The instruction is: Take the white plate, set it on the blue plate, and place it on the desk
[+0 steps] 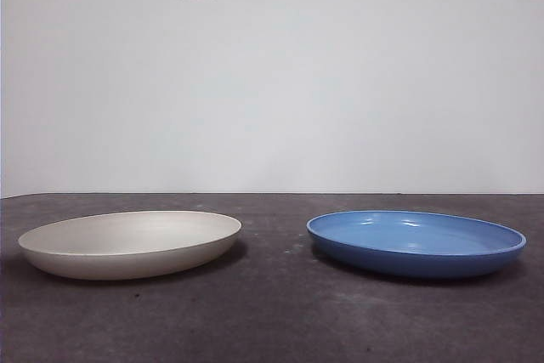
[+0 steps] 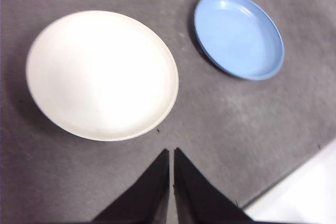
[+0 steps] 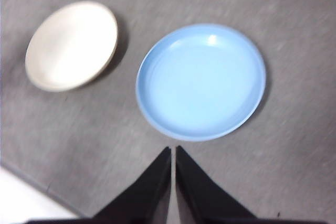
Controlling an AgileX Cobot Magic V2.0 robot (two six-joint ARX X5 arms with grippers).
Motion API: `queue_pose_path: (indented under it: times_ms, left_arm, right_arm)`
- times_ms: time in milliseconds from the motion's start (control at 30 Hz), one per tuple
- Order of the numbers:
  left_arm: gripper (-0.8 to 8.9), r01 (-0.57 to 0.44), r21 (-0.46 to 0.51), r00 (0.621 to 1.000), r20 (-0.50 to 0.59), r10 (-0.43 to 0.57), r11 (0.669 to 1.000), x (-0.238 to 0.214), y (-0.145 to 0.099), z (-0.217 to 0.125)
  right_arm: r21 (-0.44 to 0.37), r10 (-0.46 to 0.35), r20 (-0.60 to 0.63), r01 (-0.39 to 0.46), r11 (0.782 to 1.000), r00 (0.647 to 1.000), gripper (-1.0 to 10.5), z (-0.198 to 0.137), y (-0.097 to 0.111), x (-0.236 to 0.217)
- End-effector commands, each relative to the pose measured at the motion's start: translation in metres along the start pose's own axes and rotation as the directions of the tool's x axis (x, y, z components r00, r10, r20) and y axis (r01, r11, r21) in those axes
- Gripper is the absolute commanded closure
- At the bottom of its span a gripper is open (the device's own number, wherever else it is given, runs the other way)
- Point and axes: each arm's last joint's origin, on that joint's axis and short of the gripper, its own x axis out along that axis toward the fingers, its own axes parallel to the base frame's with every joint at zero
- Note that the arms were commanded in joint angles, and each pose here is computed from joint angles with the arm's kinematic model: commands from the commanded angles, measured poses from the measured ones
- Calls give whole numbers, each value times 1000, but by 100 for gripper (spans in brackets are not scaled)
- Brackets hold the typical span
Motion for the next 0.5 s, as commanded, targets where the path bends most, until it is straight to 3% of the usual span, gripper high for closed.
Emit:
queue_pose_path:
  times_ms: [33, 300, 333, 467, 500]
  left_arm:
    - [799, 18, 55, 1000, 11, -18, 998, -2, -4, 6]
    - [756, 23, 51, 1000, 17, -24, 998, -2, -5, 7]
    - [711, 23, 45, 1000, 18, -24, 999, -2, -5, 7]
    - [349, 23, 36, 1000, 16, -24, 999, -2, -5, 7]
    - [295, 23, 36, 1000, 16, -24, 999, -2, -5, 7]
  right_arm:
    - [-47, 20, -15, -21, 999, 1000, 939, 2, 4, -2]
    - [-50, 32, -53, -35, 998, 998, 920, -2, 7, -1]
    - [-50, 32, -54, -35, 998, 998, 872, -2, 7, -1]
    - [-44, 32, -53, -34, 998, 998, 538, -2, 7, -1]
    - [-42, 32, -53, -34, 999, 998, 498, -2, 7, -1]
